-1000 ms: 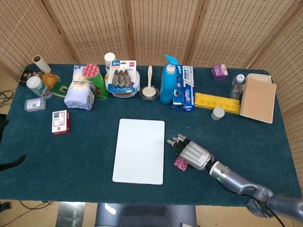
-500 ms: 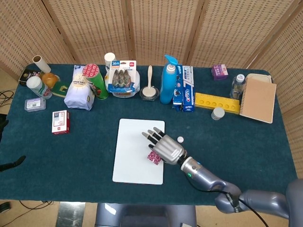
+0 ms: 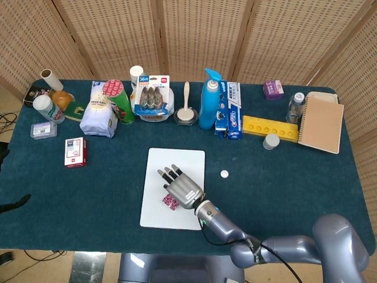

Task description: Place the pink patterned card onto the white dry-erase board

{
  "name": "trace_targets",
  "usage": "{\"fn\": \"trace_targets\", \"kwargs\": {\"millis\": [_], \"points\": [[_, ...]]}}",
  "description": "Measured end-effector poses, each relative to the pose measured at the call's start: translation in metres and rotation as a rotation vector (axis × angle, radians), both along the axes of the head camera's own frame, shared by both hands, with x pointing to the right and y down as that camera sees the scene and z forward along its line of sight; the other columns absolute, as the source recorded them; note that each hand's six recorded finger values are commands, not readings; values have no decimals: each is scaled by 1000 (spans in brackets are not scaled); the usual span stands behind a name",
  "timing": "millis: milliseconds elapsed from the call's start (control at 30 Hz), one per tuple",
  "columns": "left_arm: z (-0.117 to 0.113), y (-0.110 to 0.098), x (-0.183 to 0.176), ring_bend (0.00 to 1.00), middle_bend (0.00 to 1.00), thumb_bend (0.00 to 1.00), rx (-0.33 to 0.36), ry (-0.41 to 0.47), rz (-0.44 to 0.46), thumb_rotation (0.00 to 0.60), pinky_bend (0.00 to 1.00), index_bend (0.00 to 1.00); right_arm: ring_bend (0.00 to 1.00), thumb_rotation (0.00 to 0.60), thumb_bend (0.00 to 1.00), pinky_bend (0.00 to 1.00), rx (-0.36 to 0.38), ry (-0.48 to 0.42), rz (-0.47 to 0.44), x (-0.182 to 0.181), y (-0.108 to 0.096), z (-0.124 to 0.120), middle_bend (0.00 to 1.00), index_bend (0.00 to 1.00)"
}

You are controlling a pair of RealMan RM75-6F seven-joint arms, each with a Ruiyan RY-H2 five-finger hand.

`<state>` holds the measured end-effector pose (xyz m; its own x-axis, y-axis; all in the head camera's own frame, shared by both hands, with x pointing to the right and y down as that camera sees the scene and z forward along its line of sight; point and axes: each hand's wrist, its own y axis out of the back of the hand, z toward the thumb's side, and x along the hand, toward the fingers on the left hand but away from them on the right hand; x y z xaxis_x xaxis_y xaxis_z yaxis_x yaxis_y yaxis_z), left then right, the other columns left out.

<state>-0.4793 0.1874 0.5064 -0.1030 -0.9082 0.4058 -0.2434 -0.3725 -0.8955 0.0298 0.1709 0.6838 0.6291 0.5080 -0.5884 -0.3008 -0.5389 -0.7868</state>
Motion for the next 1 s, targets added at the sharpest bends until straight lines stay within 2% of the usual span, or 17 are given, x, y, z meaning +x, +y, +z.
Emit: {"fn": "trace_targets", "kwargs": {"millis": [67,267,467,633,1000], "points": [[0,0,0,0,0,118,0,0,1,600,93,0,0,600,217,0,14,20,15,0,-4,1,0,57],[-1,0,0,0,0,118,2,4,3,600,93,0,0,600,199,0,42,56,64,10,-20,-4,0,58],[-2,1,0,0,0,117,4,6,5,600,93,0,0,600,199,0,59,76,108,42,-39,-13,0,129],[-3,1,1,0,0,117,8,11,5,600,93,0,0,600,218,0,52,109,177,84,-53,-11,0,216],[-2,1,1,0,0,117,6,4,1,600,93,0,0,600,299,0,-20,136,278,138,-59,18,4,305]]}}
